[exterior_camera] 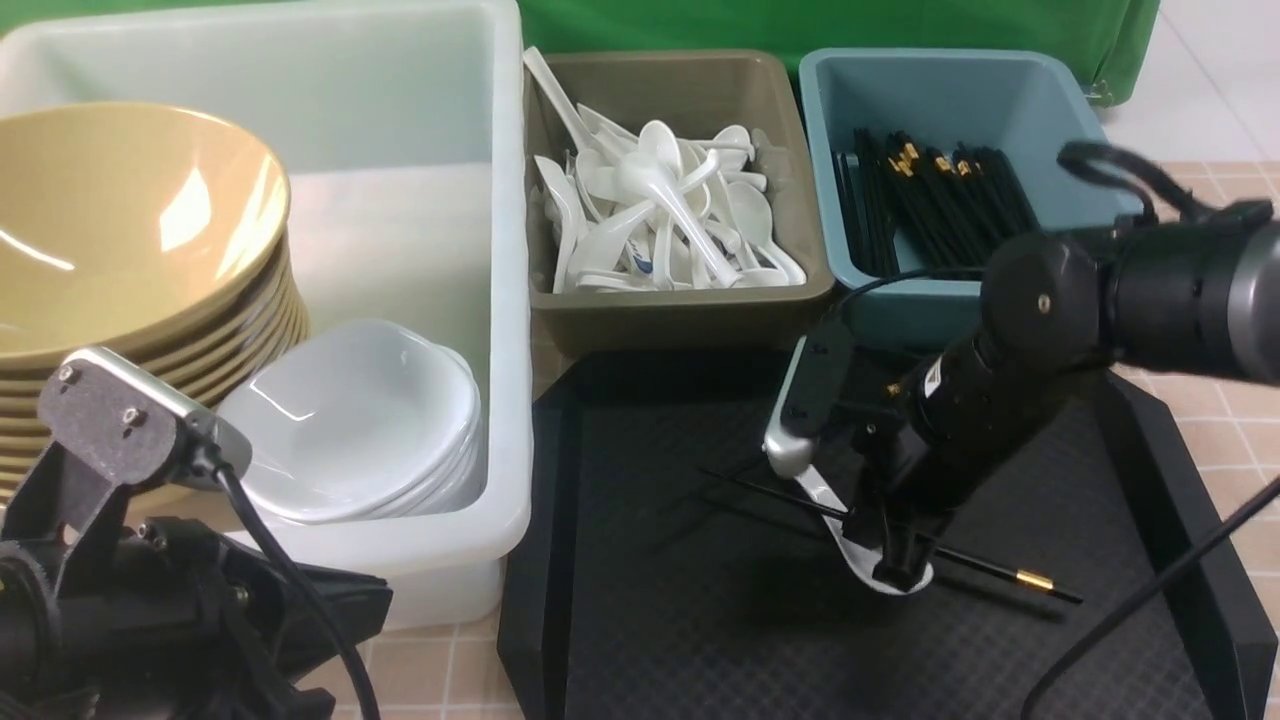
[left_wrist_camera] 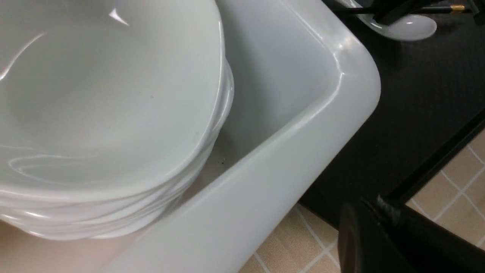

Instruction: On brown table put chopsticks spoon bowls plates into blue grey white boxes.

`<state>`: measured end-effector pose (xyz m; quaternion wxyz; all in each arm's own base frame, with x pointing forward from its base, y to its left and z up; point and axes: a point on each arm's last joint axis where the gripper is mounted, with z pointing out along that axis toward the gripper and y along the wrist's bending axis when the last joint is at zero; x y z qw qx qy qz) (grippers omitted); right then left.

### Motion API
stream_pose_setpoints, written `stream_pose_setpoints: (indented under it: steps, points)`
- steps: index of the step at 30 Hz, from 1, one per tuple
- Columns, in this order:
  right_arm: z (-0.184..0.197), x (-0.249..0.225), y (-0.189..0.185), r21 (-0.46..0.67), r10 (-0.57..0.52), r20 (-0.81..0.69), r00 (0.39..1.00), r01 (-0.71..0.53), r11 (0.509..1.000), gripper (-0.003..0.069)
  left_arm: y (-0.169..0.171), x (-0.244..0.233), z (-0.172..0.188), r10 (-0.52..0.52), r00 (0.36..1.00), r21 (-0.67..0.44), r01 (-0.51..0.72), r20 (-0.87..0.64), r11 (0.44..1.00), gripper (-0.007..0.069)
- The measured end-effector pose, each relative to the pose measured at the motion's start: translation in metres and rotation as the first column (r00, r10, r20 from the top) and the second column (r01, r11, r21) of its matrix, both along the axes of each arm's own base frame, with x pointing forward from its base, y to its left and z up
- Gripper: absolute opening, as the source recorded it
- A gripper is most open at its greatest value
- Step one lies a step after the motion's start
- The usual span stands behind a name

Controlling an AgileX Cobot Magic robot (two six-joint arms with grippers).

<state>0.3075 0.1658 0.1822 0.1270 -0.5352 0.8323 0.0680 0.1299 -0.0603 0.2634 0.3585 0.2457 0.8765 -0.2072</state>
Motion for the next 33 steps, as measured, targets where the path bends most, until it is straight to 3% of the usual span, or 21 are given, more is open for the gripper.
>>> stream_pose_setpoints:
  steps: [10, 16, 18, 20, 21, 26, 29, 33]
  points:
    - [0.034, -0.004, 0.0, 0.029, -0.071, -0.017, 0.997, 0.071, 0.997, 0.0085, 0.0, 0.0, 0.0, 0.002, 1.0, 0.001, -0.002, 0.004, 1.0, 0.0004]
    - [0.102, -0.012, -0.012, 0.186, -0.145, 0.252, 0.957, 0.099, 0.978, 0.0085, 0.0, 0.001, 0.0, 0.004, 1.0, 0.001, -0.004, 0.005, 1.0, 0.0004]
    - [0.136, -0.004, -0.026, 0.316, -0.269, 0.447, 0.853, 0.13, 0.94, 0.0085, 0.0, 0.001, 0.0, 0.006, 1.0, 0.001, -0.006, 0.008, 1.0, 0.0005]
    - [0.153, 0.004, -0.036, 0.393, -0.357, 0.537, 0.764, 0.147, 0.908, 0.0085, 0.0, 0.001, 0.0, 0.007, 1.0, 0.001, -0.007, 0.009, 1.0, 0.0005]
    - [0.166, 0.019, -0.049, 0.493, -0.477, 0.61, 0.633, 0.168, 0.854, 0.0085, 0.0, 0.001, 0.0, 0.007, 1.0, 0.001, -0.007, 0.009, 1.0, 0.0005]
    - [0.15, 0.062, -0.069, 0.628, -0.653, 0.604, 0.457, 0.232, 0.743, 0.0091, 0.0, 0.001, 0.0, 0.007, 1.0, 0.0, -0.007, 0.009, 1.0, 0.0005]
    - [0.124, 0.089, -0.077, 0.639, -0.702, 0.538, 0.467, 0.316, 0.701, 0.0129, 0.0, 0.001, 0.0, 0.007, 1.0, 0.0, -0.007, 0.009, 1.0, 0.0005]
    - [0.093, 0.109, -0.08, 0.56, -0.697, 0.44, 0.566, 0.433, 0.706, 0.0243, 0.0, 0.001, 0.0, 0.007, 1.0, 0.0, -0.007, 0.009, 1.0, 0.0005]
